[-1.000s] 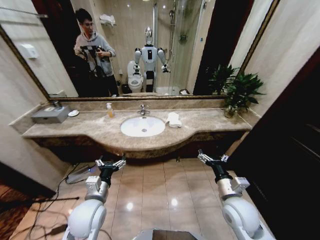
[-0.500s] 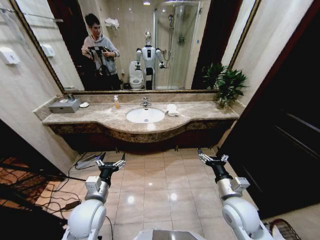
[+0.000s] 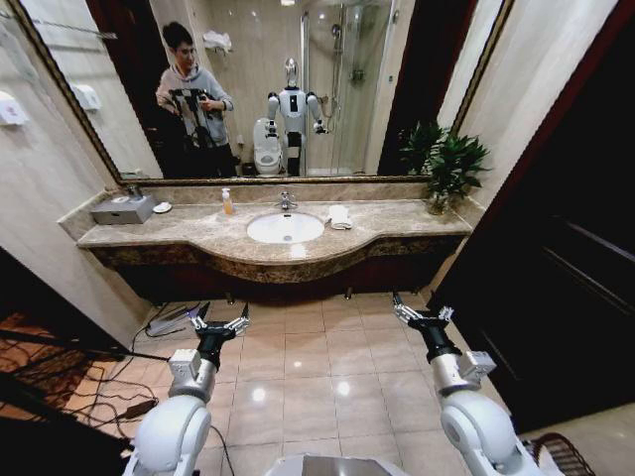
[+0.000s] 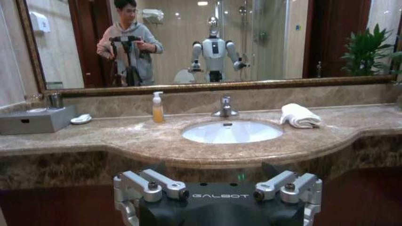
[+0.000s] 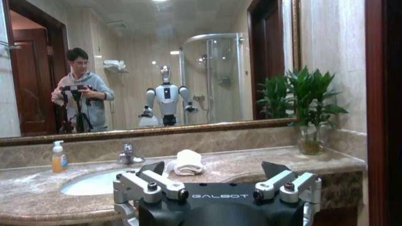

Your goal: Pick up the towel from the sink counter and wipe the mirror surface.

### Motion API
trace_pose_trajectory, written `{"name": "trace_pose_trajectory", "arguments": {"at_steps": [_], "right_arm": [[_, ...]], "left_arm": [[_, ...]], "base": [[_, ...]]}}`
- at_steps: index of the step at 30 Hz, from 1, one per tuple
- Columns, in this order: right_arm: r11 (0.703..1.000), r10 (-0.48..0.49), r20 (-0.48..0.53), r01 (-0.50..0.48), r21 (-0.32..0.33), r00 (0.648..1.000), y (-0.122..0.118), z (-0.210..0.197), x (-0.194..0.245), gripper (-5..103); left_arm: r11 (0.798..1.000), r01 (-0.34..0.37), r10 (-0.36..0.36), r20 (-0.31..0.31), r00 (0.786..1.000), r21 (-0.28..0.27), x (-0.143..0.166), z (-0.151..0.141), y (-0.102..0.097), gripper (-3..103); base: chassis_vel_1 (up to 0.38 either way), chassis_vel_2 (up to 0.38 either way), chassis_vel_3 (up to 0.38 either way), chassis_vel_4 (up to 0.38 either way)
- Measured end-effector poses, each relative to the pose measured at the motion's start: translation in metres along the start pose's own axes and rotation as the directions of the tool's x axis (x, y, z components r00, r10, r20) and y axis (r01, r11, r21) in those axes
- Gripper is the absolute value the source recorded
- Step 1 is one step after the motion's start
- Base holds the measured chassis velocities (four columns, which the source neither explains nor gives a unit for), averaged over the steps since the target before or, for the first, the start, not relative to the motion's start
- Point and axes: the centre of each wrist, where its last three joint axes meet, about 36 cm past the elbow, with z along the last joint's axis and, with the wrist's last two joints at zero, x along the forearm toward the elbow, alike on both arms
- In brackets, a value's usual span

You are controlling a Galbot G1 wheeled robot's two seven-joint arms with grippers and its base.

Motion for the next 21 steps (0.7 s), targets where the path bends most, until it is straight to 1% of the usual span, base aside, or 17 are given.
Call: {"name": "trace_pose_trajectory", "arguments": {"at_steps": [9, 12, 16, 21], "right_arm": [[1.000, 0.000, 0.000, 0.000, 0.000, 1.000, 0.0000, 0.0000, 0.0001, 100], [1.000, 0.000, 0.000, 0.000, 0.000, 1.000, 0.0000, 0.0001, 0.0001, 100], [1.000, 0.000, 0.000, 0.000, 0.000, 1.000, 0.0000, 0.0000, 0.0000, 100], [1.000, 0.000, 0.000, 0.000, 0.000, 1.000, 0.0000, 0.0000, 0.0000, 100]], "left_arm": [[1.000, 0.000, 0.000, 0.000, 1.000, 0.000, 0.0001, 0.0000, 0.0000, 100], [1.000, 0.000, 0.000, 0.000, 1.000, 0.000, 0.0001, 0.0000, -0.0001, 100], [1.000, 0.000, 0.000, -0.001, 1.000, 0.000, 0.0001, 0.0001, 0.0000, 100], [1.000, 0.000, 0.000, 0.000, 1.000, 0.000, 0.0000, 0.0000, 0.0000, 100]], "base": [[0.068, -0.228, -0.061, 0.220], [0.085, -0.211, -0.079, 0.065], [0.057, 0.041, -0.034, 0.080], [-0.003, -0.008, -0.008, -0.001]]}}
